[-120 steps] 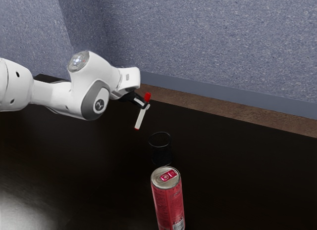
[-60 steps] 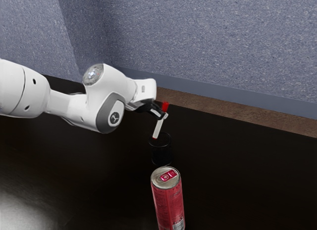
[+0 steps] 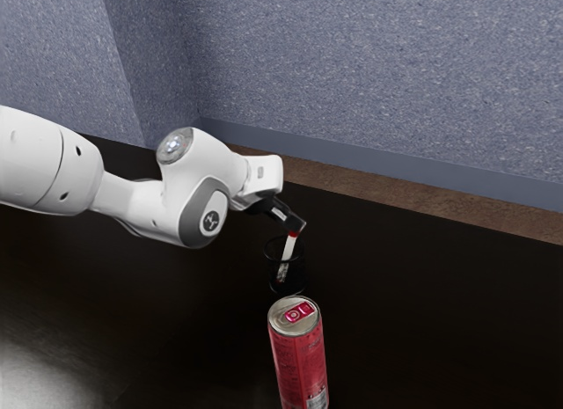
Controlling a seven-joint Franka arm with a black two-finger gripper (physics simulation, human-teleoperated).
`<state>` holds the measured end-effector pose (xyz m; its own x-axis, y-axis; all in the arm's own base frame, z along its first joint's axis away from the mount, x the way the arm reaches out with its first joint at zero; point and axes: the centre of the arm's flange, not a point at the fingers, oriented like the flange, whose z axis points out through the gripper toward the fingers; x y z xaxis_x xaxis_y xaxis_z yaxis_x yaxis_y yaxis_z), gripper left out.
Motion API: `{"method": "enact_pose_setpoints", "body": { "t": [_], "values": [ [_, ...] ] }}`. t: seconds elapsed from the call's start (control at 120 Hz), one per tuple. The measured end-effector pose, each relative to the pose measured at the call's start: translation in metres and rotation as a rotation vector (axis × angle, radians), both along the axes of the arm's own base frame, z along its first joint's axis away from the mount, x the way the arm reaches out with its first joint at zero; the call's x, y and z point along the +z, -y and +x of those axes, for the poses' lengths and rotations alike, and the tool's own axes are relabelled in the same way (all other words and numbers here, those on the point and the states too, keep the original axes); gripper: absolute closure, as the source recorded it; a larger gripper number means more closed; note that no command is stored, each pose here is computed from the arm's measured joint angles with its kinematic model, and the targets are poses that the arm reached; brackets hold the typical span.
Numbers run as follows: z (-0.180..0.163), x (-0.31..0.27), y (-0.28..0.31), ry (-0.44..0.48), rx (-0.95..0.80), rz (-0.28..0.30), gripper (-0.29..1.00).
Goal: Put the marker into the pen holder.
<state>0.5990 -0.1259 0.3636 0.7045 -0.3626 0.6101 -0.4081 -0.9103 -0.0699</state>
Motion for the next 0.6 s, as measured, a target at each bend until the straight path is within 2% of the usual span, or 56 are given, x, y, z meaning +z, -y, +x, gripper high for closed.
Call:
{"method": "enact_pose_setpoints", "body": {
  "t": [0.133,0.2,0.25,0.308,0.367,0.417,0.483,0.6],
  "values": [
    [0.008,0.019,0.001,-0.058,-0.011,-0.003,0.12],
    [0.040,0.073,-0.030,-0.122,0.024,-0.004,0.09],
    [0.060,0.130,-0.054,-0.157,0.040,0.025,0.07],
    [0.066,0.182,-0.081,-0.214,0.070,0.061,0.05],
    [0.053,0.229,-0.098,-0.264,0.099,0.088,0.04],
    [0.022,0.257,-0.115,-0.320,0.138,0.112,0.03],
    [0.000,0.263,-0.133,-0.412,0.186,0.129,0.02],
    [-0.015,0.254,-0.160,-0.545,0.257,0.138,0.01]
  ]
}}
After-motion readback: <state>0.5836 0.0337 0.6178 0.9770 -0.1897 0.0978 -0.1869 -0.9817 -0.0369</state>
